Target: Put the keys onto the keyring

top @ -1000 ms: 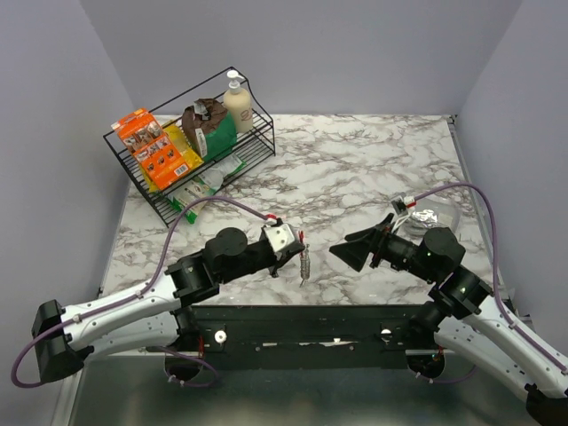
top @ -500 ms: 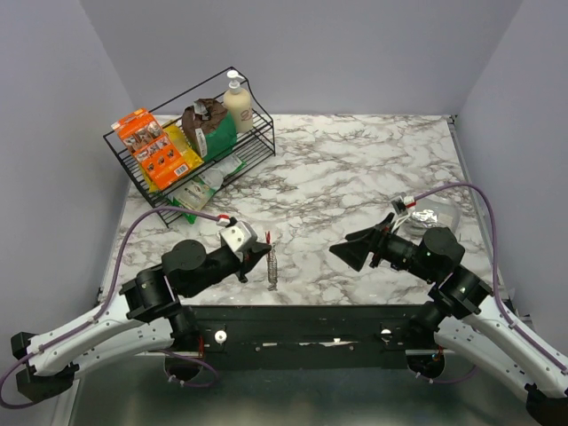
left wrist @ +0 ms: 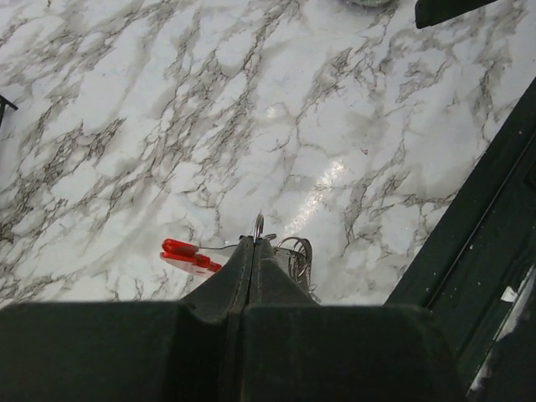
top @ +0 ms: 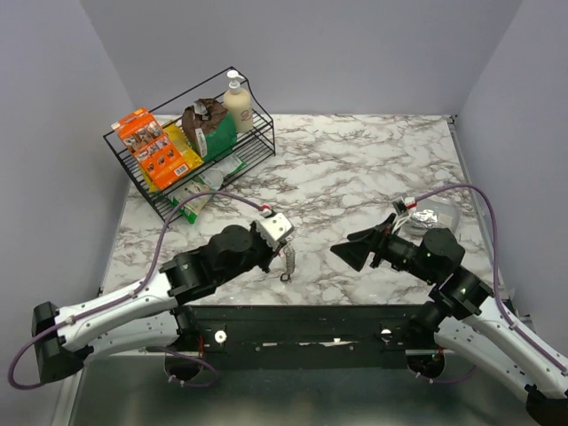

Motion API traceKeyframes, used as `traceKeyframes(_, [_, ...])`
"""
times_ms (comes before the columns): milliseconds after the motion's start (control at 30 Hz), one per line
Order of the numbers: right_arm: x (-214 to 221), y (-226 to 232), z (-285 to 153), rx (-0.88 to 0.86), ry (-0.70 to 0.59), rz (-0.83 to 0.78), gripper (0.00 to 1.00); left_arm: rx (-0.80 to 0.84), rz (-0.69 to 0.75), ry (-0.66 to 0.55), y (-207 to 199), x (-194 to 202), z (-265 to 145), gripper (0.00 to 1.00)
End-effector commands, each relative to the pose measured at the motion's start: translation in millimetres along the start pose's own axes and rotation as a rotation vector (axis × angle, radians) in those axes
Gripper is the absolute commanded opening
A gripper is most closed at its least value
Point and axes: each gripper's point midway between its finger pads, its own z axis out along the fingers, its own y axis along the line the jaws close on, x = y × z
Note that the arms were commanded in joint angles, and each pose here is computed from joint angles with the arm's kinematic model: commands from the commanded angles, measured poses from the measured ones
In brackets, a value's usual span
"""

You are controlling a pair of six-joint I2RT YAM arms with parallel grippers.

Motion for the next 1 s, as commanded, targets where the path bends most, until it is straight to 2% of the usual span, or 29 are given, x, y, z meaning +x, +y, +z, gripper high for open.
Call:
traceKeyframes(0, [0,-9,-6,0.041,-0.016,-0.02,1.0,0.03,0.042,-0.122,-11,-54,36,0.0])
traceKeyframes(300, [-24,-13,-23,0.113,-0.126,-0.027,1.0,-0.039,0.059,-0.243,-9,-113,113,0.0])
traceKeyframes(467, [-34,-18,-37,0.151,-0.194,-0.027,1.0,-0.048,0.063,-0.278,-9,-117,143,0.0])
traceKeyframes(567, [-30,-24,-40,0.168,-0.201,-0.024,1.0,-0.03,0.04,-0.263,-15,-95,160,0.0])
traceKeyframes(600, [-29,-25,-40,0.168,-0.199,-0.024,1.0,-0.028,0.032,-0.223,-16,-71,167,0.0])
traceKeyframes(667, [-23,-27,-39,0.169,-0.179,-0.023,1.0,-0.012,-0.007,-0.219,-21,-55,172,0.0])
traceKeyframes(700, [-22,-28,-38,0.173,-0.172,-0.022,1.0,0.006,-0.035,-0.172,-24,-26,176,0.0])
traceKeyframes(733, [-19,-29,-38,0.175,-0.164,-0.022,1.0,0.014,-0.056,-0.193,-27,-23,176,0.0])
traceKeyframes(900, [-14,-30,-36,0.171,-0.146,-0.025,1.0,0.098,-0.181,-0.134,-45,30,164,0.0])
traceKeyframes(967, [-14,-30,-37,0.169,-0.148,-0.027,1.0,0.102,-0.209,-0.123,-49,38,158,0.0])
